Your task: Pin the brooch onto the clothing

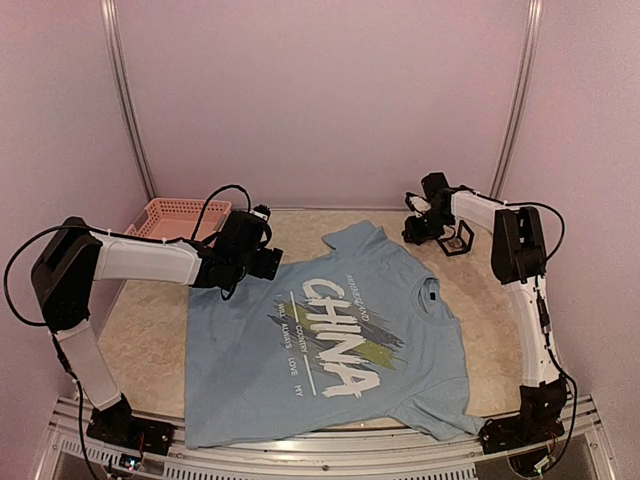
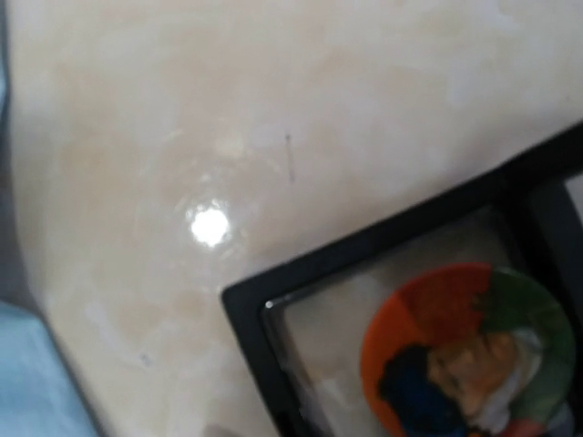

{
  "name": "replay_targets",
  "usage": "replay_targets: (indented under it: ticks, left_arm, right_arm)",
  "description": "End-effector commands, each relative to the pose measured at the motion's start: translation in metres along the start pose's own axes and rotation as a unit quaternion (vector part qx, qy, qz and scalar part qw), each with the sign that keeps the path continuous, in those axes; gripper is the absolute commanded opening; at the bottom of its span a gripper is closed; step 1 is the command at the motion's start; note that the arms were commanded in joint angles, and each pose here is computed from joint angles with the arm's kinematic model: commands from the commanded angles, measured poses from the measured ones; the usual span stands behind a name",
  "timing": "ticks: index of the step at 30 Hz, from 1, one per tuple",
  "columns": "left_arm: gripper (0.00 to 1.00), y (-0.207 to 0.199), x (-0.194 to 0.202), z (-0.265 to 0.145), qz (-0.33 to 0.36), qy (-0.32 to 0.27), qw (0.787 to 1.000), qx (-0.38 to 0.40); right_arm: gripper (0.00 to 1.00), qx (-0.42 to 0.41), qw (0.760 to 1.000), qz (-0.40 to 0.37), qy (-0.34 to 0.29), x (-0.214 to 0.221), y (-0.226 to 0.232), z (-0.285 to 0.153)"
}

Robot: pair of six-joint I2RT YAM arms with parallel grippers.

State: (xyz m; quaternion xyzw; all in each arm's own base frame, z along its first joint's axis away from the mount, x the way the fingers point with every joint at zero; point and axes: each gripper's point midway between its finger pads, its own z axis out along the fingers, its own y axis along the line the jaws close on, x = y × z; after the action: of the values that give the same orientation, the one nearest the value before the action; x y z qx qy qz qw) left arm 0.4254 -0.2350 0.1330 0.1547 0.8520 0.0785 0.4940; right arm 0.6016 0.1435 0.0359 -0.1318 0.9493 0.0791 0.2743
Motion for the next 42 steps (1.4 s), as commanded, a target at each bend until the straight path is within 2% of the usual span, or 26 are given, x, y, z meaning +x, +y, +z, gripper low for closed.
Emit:
replay_targets:
  ticks: [1,10,21,29,32,35,37,42]
  left_arm:
    - [0.99,-0.004,0.002,0.001,0.003,0.005,1.000,0.002]
    - [0.99,-0.002,0.004,0.001,0.004,0.006,1.000,0.001]
    - [0.99,-0.007,0.003,0.001,-0.001,0.005,1.000,0.013]
    - [0.99,-0.011,0.005,0.002,-0.001,0.009,1.000,0.023]
    - [0.99,-0.012,0.006,0.001,-0.001,0.009,1.000,0.023]
    - [0.99,-0.010,0.007,0.001,0.000,0.011,1.000,0.021]
    - [0.99,-0.011,0.009,0.001,0.003,0.013,1.000,0.021]
    - [0.99,-0.011,0.012,0.003,0.008,0.019,1.000,0.019]
  right_arm:
    - [0.47,-0.013,0.999,0.015,0.035,0.027,0.006,0.011]
    - [0.44,-0.003,0.998,0.013,0.054,0.049,0.006,-0.012]
    - [0.41,-0.037,0.995,0.021,0.088,0.089,0.022,-0.041]
    - [0.39,-0.026,1.000,-0.007,0.007,0.041,0.029,-0.086]
    - [0.42,0.025,1.000,-0.004,0.005,0.037,0.013,-0.083]
    - [0.51,0.079,0.997,0.003,0.018,0.039,-0.007,-0.074]
    - [0.54,0.083,0.996,-0.002,0.018,0.037,-0.009,-0.067]
    - [0.55,0.074,0.997,-0.016,0.016,0.035,-0.004,-0.054]
